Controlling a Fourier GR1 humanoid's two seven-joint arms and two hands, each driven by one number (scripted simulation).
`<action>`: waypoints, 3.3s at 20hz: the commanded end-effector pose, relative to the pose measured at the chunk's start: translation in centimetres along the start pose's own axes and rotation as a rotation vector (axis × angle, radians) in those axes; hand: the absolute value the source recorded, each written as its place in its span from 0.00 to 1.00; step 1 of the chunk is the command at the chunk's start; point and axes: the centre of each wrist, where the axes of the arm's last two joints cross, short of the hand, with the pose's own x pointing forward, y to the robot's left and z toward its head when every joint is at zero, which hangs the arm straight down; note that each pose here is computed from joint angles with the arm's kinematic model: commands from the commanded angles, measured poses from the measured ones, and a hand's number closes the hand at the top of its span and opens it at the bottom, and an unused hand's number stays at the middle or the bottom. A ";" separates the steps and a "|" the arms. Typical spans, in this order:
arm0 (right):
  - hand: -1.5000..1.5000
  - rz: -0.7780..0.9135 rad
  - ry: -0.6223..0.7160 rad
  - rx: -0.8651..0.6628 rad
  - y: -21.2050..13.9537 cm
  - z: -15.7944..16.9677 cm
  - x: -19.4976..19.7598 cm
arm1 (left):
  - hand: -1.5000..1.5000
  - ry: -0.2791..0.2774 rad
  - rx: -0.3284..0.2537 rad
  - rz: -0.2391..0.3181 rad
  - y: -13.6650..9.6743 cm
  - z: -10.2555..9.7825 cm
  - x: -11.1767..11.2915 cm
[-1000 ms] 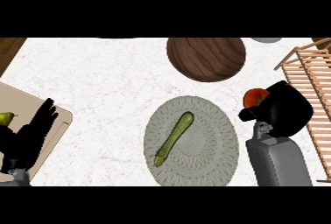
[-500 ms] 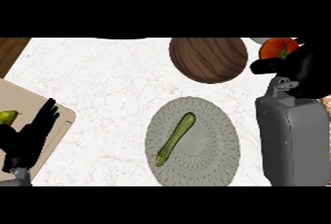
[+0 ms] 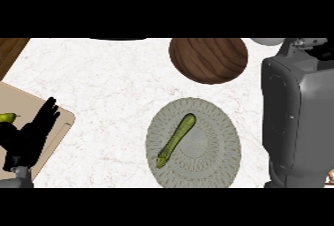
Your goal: Pick the tomato from the placemat and place it in the tiered shelf
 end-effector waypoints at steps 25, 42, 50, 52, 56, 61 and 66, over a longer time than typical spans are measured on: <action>1.00 0.428 0.335 -0.154 -3.8 -12.8 0.4 | 0.50 0.002 0.001 0.027 0.3 1.8 -1.3; 0.00 0.318 0.511 -0.192 -2.7 -16.5 -8.5 | 0.50 -0.003 0.025 0.001 1.0 0.5 -0.3; 0.00 0.308 0.423 -0.163 -0.8 -15.0 -10.0 | 0.50 0.010 0.034 -0.002 1.2 1.3 -0.8; 0.00 0.260 0.423 -0.183 -2.5 -16.7 -11.3 | 0.50 0.005 0.002 0.021 0.9 2.5 -1.3; 0.00 0.105 0.432 -0.212 -2.8 -16.3 -10.9 | 0.50 0.012 0.031 -0.004 0.8 0.6 0.0; 0.00 -0.090 0.479 -0.218 -5.0 -15.5 -10.6 | 0.50 0.009 0.017 0.008 2.1 2.1 -2.0; 0.00 -0.231 0.412 -0.279 -9.4 -12.4 -9.3 | 0.50 0.003 0.030 0.004 1.0 -0.5 0.7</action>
